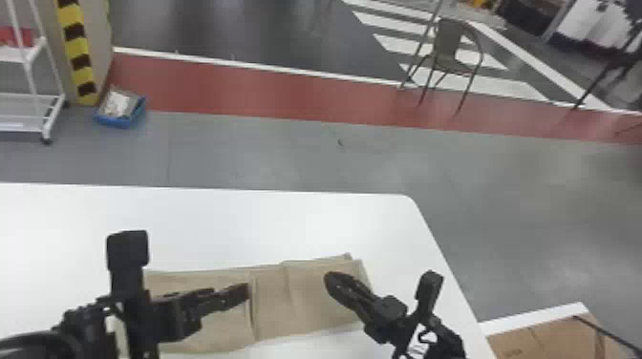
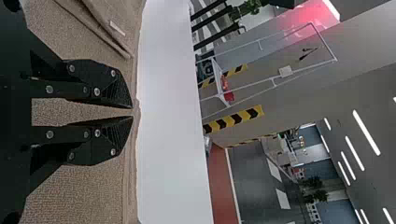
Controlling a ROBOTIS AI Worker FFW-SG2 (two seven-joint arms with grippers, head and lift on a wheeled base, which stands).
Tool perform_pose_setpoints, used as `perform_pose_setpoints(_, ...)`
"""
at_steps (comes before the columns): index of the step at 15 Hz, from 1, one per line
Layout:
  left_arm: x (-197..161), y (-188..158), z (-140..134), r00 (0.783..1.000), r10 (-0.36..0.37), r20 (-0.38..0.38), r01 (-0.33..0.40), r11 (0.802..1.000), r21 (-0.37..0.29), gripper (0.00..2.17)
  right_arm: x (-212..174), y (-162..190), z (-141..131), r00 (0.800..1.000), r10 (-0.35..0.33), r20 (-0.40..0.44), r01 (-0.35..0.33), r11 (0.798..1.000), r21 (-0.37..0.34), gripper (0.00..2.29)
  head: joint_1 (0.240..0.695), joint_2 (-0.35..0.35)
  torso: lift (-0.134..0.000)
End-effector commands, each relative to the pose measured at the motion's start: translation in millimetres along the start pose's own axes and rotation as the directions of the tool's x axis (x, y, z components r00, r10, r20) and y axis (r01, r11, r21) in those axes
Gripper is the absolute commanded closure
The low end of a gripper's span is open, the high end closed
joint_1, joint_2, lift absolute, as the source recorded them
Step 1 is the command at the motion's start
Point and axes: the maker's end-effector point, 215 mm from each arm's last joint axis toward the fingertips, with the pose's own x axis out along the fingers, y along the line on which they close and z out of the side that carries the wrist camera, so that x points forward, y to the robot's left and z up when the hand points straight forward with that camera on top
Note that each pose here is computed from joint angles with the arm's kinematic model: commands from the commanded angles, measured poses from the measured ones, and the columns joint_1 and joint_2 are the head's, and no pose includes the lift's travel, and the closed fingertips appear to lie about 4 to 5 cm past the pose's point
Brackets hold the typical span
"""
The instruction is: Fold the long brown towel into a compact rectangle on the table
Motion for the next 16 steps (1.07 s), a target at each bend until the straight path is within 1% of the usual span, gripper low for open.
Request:
perform_pose_setpoints(1,-11.5,17.8,14.9,0.999,0.032,0.030,-0.032,0.999,0.003,0.02,5.0,15.1,1.0,1.000,0.008,-0.011,-0.007,0.998,0.059,0.21,0.695,-0.350,0.000)
perform_pose_setpoints(2,-16.1,28.7,18.0,0.997,0.064,0.034,-0.065,0.997,0.031,0.02,3.6,16.7,5.6,1.000,0.002,-0.027,0.000,0.997,0.075,0.02,0.695,-0.350,0.000)
perform_pose_setpoints(3,-20.4,39.0,20.5,0.995,0.088,0.040,-0.090,0.995,0.045,0.02,3.7,21.9,12.2,1.000,-0.009,-0.030,0.011,0.998,0.069,0.02,0.695,-0.336,0.000)
perform_pose_setpoints(4,-28.6,51.6,23.4,0.993,0.110,0.052,-0.112,0.993,0.042,0.02,6.9,30.0,16.7,0.999,-0.017,-0.028,0.019,0.998,0.052,0.05,0.695,-0.324,0.000)
perform_pose_setpoints(5,-40.1,64.8,24.6,0.989,0.133,0.064,-0.136,0.990,0.041,0.02,16.2,43.9,20.6,1.000,-0.015,-0.021,0.016,0.999,0.043,0.12,0.695,-0.301,0.000)
perform_pose_setpoints(6,-51.3,76.6,30.0,0.984,0.158,0.078,-0.162,0.985,0.054,0.02,22.6,56.6,20.6,1.000,-0.018,-0.018,0.019,0.997,0.073,0.17,0.695,-0.282,0.000)
perform_pose_setpoints(7,-53.2,83.7,27.2,0.981,0.177,0.075,-0.181,0.981,0.064,0.02,24.3,66.9,15.1,0.999,-0.024,-0.042,0.029,0.993,0.112,0.22,0.695,-0.254,0.000)
perform_pose_setpoints(8,-56.2,93.1,35.3,0.972,0.208,0.107,-0.218,0.972,0.090,0.02,27.9,80.3,8.7,0.997,-0.035,-0.067,0.044,0.990,0.137,0.28,0.695,-0.224,0.000)
perform_pose_setpoints(10,-62.8,110.6,55.4,0.948,0.262,0.179,-0.288,0.948,0.135,0.02,36.2,99.1,-7.7,0.989,-0.069,-0.130,0.088,0.986,0.145,0.29,0.695,-0.179,0.000)
perform_pose_setpoints(11,-65.6,117.6,65.3,0.935,0.280,0.218,-0.315,0.937,0.149,0.03,41.2,107.4,-21.2,0.982,-0.077,-0.173,0.106,0.980,0.166,0.29,0.695,-0.133,0.000)
perform_pose_setpoints(12,-67.7,122.1,72.7,0.925,0.289,0.245,-0.333,0.929,0.161,0.03,48.0,114.6,-25.0,0.979,-0.084,-0.185,0.115,0.980,0.164,0.29,0.695,-0.112,0.000)
perform_pose_setpoints(13,-69.1,124.7,77.1,0.920,0.294,0.259,-0.342,0.925,0.166,0.03,54.5,118.3,-27.3,0.977,-0.089,-0.195,0.121,0.980,0.159,0.34,0.695,-0.087,0.000)
perform_pose_setpoints(14,-69.2,127.6,77.3,0.920,0.293,0.262,-0.341,0.926,0.163,0.03,60.5,119.9,-31.8,0.973,-0.090,-0.211,0.125,0.979,0.163,0.38,0.695,-0.070,0.000)
perform_pose_setpoints(15,-69.6,128.7,78.4,0.918,0.292,0.267,-0.342,0.926,0.161,0.03,65.8,120.5,-36.8,0.966,-0.098,-0.238,0.140,0.976,0.166,0.38,0.695,-0.040,0.000)
perform_pose_setpoints(16,-69.2,130.5,76.7,0.919,0.293,0.265,-0.341,0.926,0.161,0.03,69.1,123.0,-41.2,0.962,-0.098,-0.255,0.143,0.976,0.166,0.38,0.695,-0.029,0.000)
